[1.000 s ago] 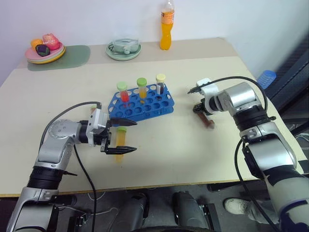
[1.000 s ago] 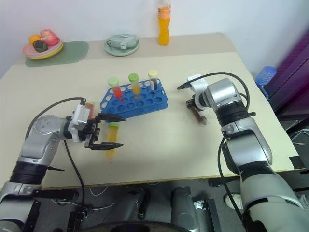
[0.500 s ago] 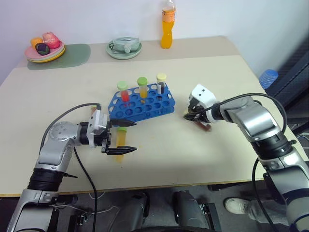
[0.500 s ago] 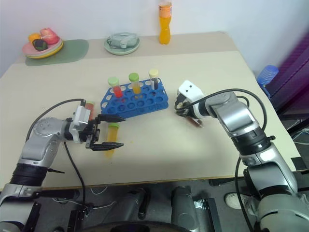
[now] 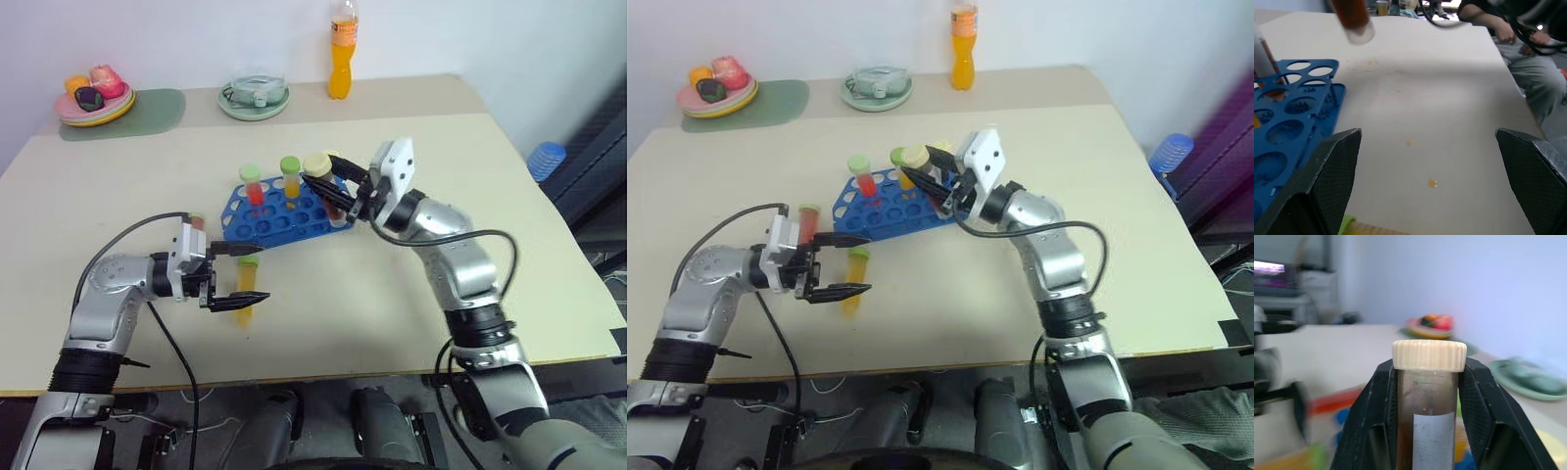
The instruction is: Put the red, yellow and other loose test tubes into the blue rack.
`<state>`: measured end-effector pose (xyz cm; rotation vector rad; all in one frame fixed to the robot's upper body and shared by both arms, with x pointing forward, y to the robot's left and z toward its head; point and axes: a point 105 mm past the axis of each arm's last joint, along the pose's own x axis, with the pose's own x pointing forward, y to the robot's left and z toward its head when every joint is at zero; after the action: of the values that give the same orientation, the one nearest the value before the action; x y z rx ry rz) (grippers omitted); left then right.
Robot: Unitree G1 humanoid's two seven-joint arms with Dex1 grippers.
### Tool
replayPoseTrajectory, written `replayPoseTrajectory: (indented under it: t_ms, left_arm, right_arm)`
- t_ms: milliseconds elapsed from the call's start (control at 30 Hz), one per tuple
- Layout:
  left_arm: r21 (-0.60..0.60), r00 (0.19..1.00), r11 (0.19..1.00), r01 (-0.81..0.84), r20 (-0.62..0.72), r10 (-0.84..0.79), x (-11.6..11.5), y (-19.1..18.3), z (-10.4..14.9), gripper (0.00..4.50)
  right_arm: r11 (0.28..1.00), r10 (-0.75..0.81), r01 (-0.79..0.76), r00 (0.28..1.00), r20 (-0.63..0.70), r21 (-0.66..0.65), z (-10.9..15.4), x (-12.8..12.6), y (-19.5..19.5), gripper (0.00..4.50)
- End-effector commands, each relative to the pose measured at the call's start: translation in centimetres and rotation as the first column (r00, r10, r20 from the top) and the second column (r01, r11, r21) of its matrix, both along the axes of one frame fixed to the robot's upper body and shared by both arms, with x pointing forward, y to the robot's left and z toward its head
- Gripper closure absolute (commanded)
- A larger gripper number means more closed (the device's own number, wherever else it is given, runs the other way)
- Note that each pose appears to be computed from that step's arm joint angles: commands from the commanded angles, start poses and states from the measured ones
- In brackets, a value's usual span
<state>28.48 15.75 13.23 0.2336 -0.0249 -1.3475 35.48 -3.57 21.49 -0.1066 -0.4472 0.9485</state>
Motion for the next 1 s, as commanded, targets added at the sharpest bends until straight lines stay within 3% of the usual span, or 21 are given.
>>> replayPoseTrajectory:
  t_ms: [33, 267, 1000]
  left_arm:
    - [-0.026, 0.999, 0.999, -0.019, 0.029, 0.020, -0.1, 0.2, 0.6, 0.00]
    - [-0.051, 0.997, 0.997, -0.065, 0.044, 0.068, 0.2, 0.4, 0.8, 0.00]
    - [-0.050, 0.994, 0.993, -0.106, 0.033, 0.108, -0.8, 0.4, 0.6, 0.00]
  right_arm:
    - [0.992, -0.087, 0.072, 0.986, 0.141, 0.102, 1.7, 0.8, 0.3, 3.34]
    - [0.957, -0.180, 0.153, 0.980, 0.090, 0.246, 0.6, 2.8, 0.2, 3.34]
    - [0.952, -0.228, 0.233, 0.972, -0.046, 0.199, -4.9, 4.6, -0.5, 3.34]
